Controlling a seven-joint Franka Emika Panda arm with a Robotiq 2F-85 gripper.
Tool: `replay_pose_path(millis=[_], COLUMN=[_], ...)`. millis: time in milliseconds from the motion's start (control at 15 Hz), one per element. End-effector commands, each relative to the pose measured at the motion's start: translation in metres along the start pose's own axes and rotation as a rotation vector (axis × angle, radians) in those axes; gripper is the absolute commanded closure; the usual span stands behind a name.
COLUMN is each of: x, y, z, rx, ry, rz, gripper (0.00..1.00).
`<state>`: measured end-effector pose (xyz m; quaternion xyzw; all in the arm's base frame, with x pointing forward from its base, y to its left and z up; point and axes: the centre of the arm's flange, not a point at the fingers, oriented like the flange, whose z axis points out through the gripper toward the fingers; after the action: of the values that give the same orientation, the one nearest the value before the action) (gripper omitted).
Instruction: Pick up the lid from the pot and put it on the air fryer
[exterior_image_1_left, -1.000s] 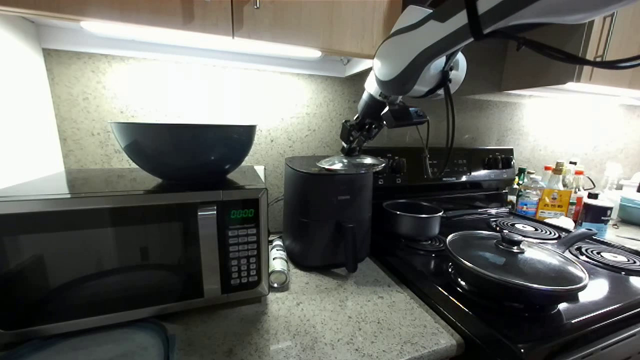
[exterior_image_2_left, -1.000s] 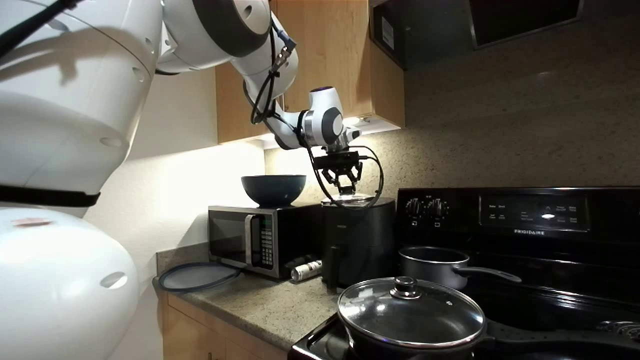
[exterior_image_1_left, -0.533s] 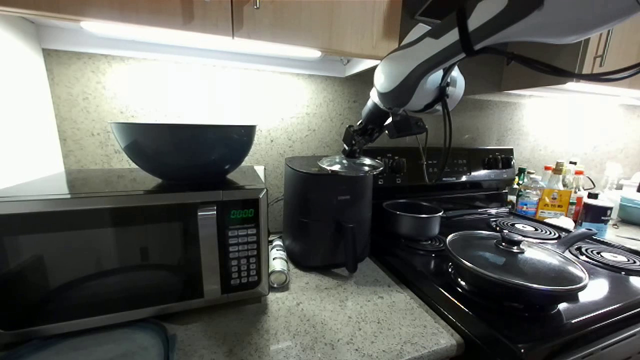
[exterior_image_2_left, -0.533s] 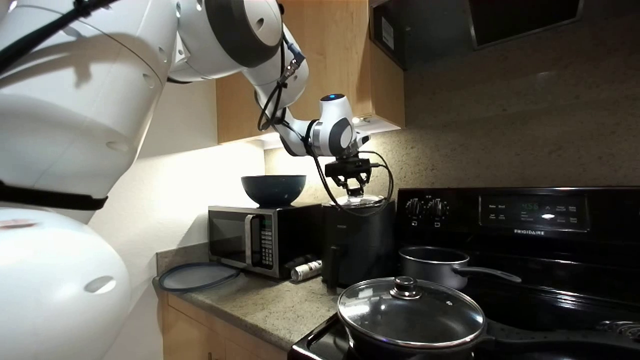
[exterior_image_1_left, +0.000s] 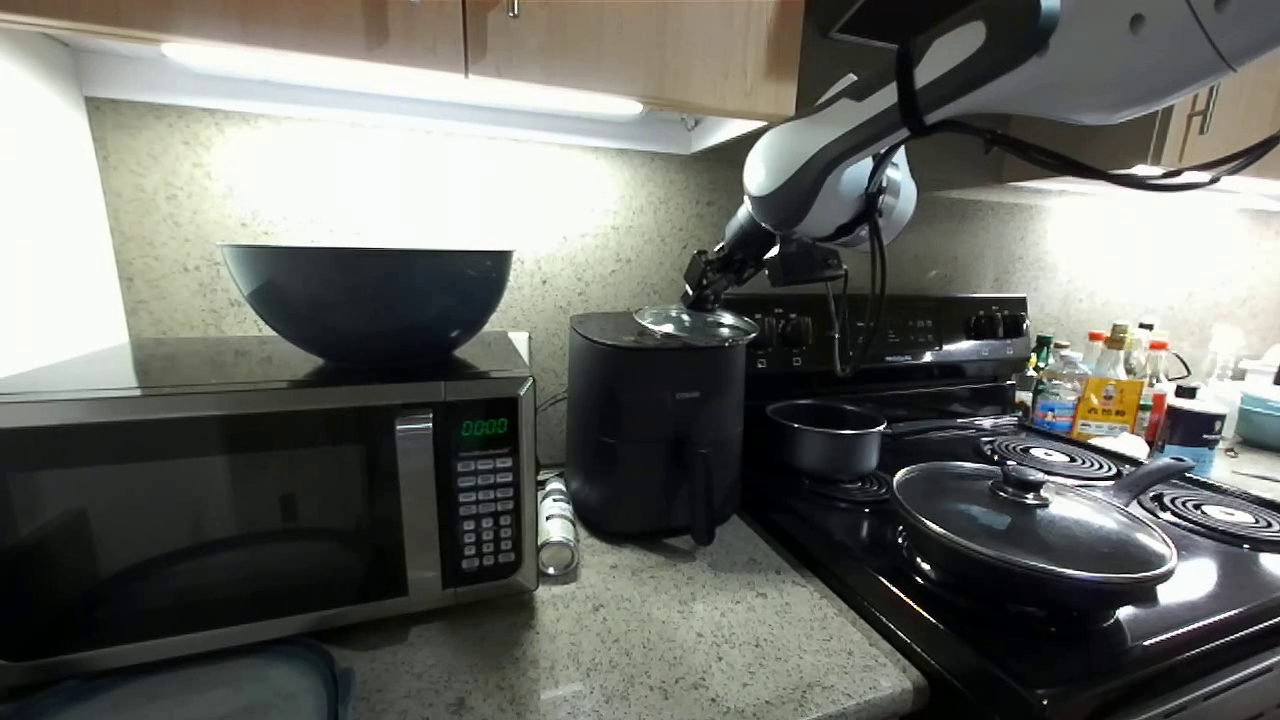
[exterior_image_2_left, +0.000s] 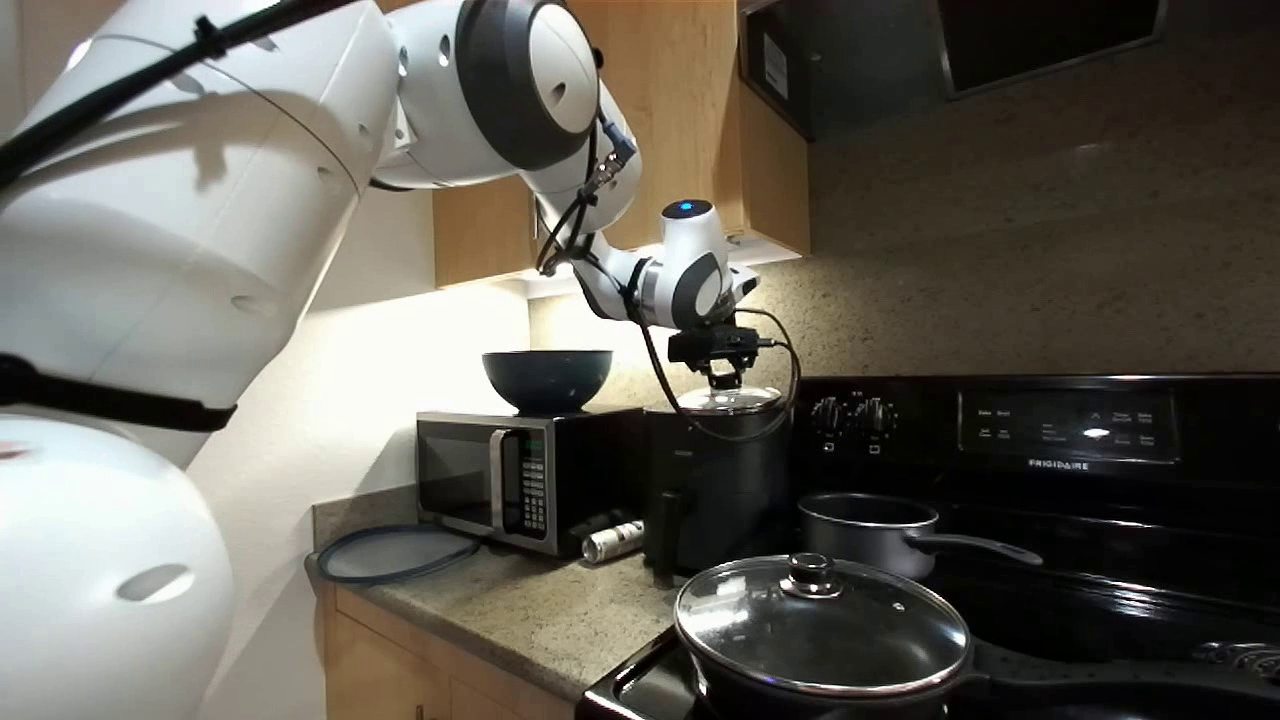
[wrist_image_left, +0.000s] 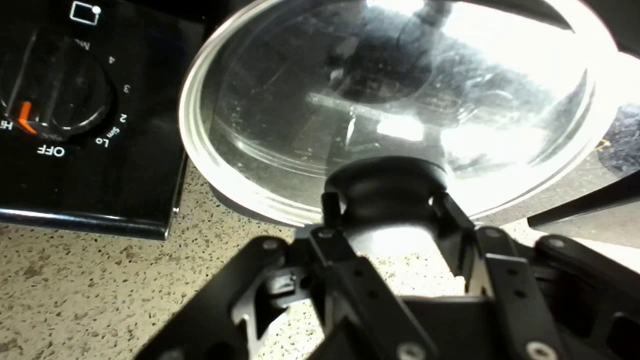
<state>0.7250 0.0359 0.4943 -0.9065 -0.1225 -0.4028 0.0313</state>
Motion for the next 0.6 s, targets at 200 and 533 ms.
replay_pose_path(millis=[200, 533], x=[0.013, 0.013], y=[0.008, -0.001], z=[0.015, 0.033], rx=[0.039, 0.030], ry=[0.047, 0.003], rz=[-0.014, -0.061], gripper=[0.77, 0.77])
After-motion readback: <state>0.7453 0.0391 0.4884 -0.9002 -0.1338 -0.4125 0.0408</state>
